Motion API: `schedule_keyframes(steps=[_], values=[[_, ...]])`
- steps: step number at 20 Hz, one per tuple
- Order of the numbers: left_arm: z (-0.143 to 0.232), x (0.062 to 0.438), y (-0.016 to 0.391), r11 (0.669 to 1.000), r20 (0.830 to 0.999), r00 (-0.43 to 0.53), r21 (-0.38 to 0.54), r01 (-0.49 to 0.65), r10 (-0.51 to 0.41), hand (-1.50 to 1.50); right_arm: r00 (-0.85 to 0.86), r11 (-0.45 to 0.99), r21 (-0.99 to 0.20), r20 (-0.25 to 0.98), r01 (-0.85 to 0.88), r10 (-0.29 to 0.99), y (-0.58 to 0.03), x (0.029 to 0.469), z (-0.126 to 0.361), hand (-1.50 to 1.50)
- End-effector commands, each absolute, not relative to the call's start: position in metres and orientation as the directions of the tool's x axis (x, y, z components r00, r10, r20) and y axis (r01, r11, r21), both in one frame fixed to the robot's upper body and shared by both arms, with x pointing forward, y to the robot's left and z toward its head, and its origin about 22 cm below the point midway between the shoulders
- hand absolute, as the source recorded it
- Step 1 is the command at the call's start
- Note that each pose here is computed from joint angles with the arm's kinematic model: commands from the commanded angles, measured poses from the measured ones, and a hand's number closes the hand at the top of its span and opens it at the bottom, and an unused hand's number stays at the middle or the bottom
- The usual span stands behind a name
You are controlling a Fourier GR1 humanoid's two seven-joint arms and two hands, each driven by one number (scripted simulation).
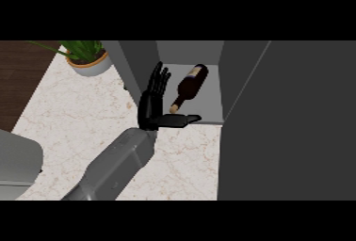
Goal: Pick up the wine, place it into the cabinet and close the cabinet
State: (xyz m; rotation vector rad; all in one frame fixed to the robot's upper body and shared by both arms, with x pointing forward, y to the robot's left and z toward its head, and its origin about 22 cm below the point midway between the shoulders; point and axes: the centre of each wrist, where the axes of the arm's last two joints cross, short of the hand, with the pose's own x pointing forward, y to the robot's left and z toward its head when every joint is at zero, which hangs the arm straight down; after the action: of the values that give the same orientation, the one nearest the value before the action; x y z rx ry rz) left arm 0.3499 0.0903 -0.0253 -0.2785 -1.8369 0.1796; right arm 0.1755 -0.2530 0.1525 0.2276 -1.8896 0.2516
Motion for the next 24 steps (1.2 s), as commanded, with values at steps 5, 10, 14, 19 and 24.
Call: schedule_keyframes(steps=[5, 10, 14, 19, 24], values=[[0.002, 0.28, 0.113, 0.942, 0.919, -0.245, -0.258, 0.213, 0.308, -1.5, -0.305, 0.954, -0.044, 0.951, -0.298, -0.051, -0.248, 0.165, 0.154, -1.5], [0.044, 0.235, 0.123, 0.934, 0.91, -0.252, -0.276, 0.226, 0.33, -1.5, -0.339, 0.955, -0.07, 0.94, -0.287, -0.033, -0.248, 0.163, 0.168, -1.5], [0.058, 0.201, 0.127, 0.937, 0.903, -0.269, -0.289, 0.198, 0.335, -1.5, -0.349, 0.951, -0.089, 0.937, -0.295, -0.02, -0.251, 0.173, 0.17, -1.5], [0.069, 0.177, 0.141, 0.939, 0.9, -0.288, -0.279, 0.199, 0.328, -1.5, -0.323, 0.911, -0.193, 0.944, -0.365, 0.07, -0.246, 0.182, 0.165, 1.5], [0.065, 0.168, 0.166, 0.961, 0.906, -0.32, -0.257, 0.106, 0.278, -1.5, -0.318, 0.773, -0.306, 0.937, -0.555, 0.142, -0.246, 0.167, 0.166, 1.5]])
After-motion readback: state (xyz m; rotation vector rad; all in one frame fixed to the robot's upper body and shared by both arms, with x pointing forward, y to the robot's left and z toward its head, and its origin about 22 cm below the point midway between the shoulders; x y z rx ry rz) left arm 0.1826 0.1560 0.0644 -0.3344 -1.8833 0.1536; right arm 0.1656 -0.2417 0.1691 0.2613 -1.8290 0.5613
